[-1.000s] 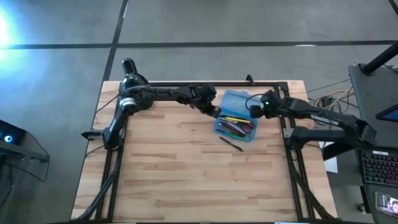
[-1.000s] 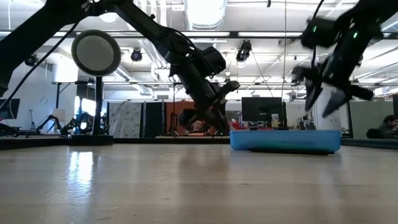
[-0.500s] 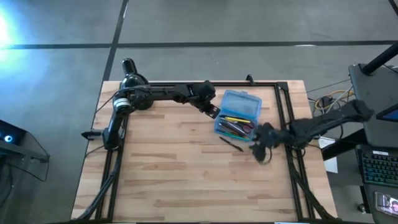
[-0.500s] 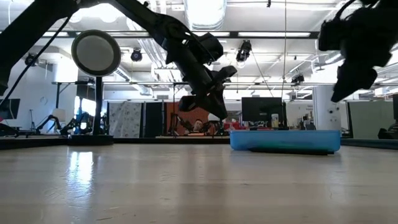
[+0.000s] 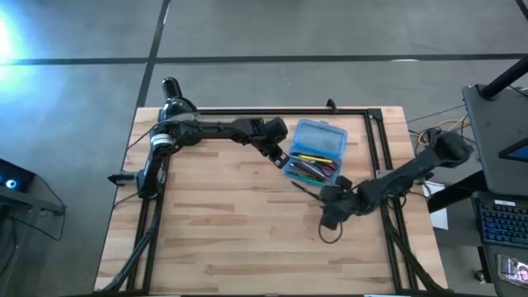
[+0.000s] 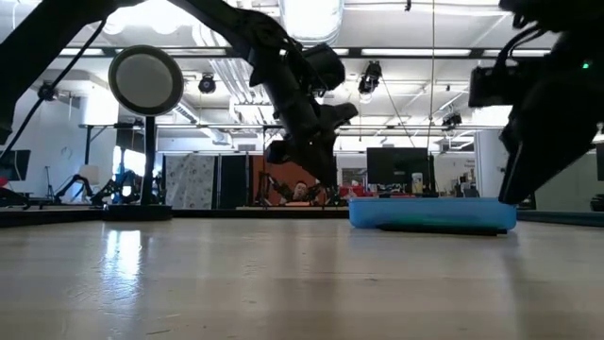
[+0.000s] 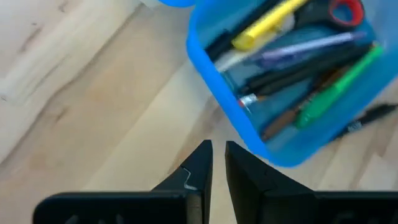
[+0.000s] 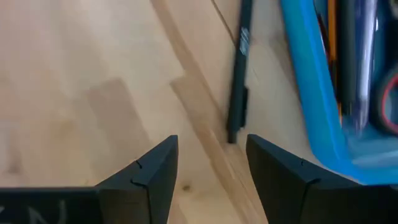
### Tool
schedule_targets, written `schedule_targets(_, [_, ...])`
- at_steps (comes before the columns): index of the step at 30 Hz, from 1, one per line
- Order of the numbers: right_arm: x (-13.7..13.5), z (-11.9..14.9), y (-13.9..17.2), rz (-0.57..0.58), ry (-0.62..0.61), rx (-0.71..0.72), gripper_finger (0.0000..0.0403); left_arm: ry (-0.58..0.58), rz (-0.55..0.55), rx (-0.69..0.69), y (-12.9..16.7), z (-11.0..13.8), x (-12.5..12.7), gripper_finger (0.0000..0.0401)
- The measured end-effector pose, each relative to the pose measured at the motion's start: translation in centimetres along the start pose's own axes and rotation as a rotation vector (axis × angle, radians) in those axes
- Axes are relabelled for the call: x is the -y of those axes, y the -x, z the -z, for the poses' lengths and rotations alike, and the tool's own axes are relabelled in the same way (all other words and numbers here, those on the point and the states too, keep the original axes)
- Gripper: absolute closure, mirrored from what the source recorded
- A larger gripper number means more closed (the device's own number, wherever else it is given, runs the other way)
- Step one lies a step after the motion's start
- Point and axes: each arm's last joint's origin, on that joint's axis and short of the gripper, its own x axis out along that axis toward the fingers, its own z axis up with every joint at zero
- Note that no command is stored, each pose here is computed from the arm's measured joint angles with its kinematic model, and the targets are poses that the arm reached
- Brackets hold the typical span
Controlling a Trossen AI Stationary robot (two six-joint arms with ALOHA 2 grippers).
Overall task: Pick & place school supplies into a supply box
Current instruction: Put the pen into the supply box
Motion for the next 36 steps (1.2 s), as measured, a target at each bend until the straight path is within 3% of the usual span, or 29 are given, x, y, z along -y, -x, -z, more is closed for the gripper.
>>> schedule_targets(12, [0.9,-1.7,-3.4,0.093,-0.117,-0.053,0.0218,-0.092,0.01,0.043,3.0,0.9,3.1,0.0373])
schedule_targets(20, [1.4,-1.8,-5.2,0.081,-0.142,-0.127,0.0227,-0.113,-0.001,0.086,5.3,1.2,4.3,0.0373])
schedule_targets(24, [1.3,-1.8,-5.4,0.071,-0.133,-0.132,0.0258,-0.11,-0.003,0.091,5.9,1.3,4.3,0.0373])
schedule_targets(32, [1.2,-2.1,-5.2,0.042,-0.049,-0.128,0.0367,-0.106,-0.026,0.088,6.2,1.4,4.2,0.0373])
schedule_targets(36, [0.8,-2.6,-4.6,0.023,-0.008,-0.114,0.0375,-0.104,-0.066,0.084,6.2,1.5,4.0,0.0373])
